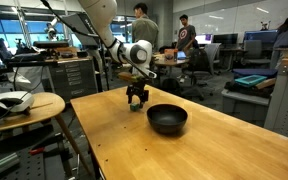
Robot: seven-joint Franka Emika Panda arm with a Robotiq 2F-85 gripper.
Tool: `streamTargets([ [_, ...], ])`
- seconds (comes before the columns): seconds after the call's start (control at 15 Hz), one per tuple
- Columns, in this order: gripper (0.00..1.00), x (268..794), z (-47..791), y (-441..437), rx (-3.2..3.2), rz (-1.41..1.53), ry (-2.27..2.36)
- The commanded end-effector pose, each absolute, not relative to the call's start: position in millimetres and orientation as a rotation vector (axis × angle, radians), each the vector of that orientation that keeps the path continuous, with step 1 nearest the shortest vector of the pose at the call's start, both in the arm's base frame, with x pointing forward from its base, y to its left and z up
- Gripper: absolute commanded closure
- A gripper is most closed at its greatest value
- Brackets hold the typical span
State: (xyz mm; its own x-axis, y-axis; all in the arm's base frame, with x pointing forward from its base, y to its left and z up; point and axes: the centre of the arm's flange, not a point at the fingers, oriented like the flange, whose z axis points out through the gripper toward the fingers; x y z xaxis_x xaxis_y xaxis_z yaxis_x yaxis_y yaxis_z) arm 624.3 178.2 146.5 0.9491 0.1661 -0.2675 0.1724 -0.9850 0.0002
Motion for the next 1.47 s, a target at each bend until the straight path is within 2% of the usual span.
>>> streamTargets([
  [0.0,0.27,627,147,178,3.098,-0.455,0.298],
  [0.47,0.81,631,153,175,3.106,-0.41,0.309],
  [0.87,0.83,639,181,145,3.147,-0.302,0.194],
  [1.4,0.83,656,250,54,3.148,-0.023,-0.139],
])
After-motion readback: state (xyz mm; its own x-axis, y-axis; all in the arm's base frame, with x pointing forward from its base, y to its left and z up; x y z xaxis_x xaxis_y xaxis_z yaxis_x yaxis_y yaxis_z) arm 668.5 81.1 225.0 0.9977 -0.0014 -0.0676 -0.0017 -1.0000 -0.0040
